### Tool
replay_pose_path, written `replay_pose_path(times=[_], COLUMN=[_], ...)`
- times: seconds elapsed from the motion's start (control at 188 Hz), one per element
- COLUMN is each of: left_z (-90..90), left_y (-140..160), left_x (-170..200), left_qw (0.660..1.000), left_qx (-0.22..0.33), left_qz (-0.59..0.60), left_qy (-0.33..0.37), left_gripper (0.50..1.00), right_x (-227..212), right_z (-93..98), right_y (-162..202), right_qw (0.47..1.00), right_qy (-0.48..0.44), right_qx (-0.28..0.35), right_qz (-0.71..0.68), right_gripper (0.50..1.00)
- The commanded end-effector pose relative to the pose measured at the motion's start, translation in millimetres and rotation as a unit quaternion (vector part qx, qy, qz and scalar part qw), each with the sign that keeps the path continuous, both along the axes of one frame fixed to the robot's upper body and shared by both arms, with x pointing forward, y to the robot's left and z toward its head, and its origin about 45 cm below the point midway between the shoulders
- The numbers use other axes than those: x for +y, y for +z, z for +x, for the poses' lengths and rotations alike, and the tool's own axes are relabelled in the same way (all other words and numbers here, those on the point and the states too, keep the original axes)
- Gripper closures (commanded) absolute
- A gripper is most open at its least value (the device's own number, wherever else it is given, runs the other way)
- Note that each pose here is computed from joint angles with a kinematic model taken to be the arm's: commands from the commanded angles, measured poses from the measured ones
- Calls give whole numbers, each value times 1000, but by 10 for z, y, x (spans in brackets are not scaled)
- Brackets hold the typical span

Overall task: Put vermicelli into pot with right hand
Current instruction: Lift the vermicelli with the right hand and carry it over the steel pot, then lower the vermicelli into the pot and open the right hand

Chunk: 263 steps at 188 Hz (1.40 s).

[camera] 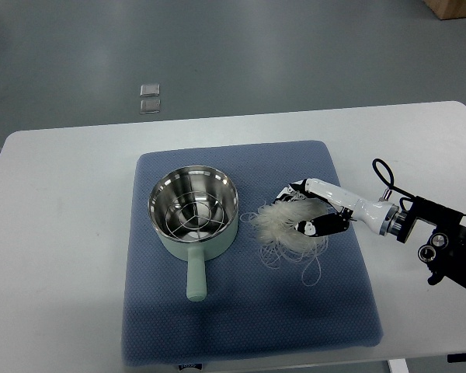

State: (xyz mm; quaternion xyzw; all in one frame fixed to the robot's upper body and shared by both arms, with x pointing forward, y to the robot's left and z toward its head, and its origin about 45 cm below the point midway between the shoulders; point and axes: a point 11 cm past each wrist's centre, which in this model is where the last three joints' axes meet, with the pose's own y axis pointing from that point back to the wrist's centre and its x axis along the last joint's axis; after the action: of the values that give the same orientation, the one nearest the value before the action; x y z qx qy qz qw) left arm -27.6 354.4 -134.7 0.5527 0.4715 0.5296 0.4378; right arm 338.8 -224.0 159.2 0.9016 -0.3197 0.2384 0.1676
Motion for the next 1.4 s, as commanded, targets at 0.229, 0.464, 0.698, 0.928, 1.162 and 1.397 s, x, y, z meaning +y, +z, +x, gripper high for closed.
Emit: replay_pose_path(times=[0.229,0.464,0.698,0.928,1.162,1.397], left_z=[8,-1,-1,-2,-2,-2], left_y=[0,0,0,0,0,0], left_x=[0,0,0,0,0,0], left_qw=[1000,1000,1000,1000,1000,1000], left_qx=[-1,0,0,0,0,0], left_qz=[0,0,0,0,0,0], left_qy=[0,-1,-1,-1,-1,-1], left_gripper=[500,500,500,500,500,500], right_x=[-91,1,306,752,1176,1312], right_z=[250,472,676,660,572,485], right_y=[297,642,1083,1141,858,703], right_qw=[999,998,993,991,992,992], right_qy=[-26,-18,13,46,59,61], right_qx=[-21,-56,-103,-101,-63,-47], right_qz=[25,35,54,79,97,103], right_gripper=[971,965,963,951,930,836])
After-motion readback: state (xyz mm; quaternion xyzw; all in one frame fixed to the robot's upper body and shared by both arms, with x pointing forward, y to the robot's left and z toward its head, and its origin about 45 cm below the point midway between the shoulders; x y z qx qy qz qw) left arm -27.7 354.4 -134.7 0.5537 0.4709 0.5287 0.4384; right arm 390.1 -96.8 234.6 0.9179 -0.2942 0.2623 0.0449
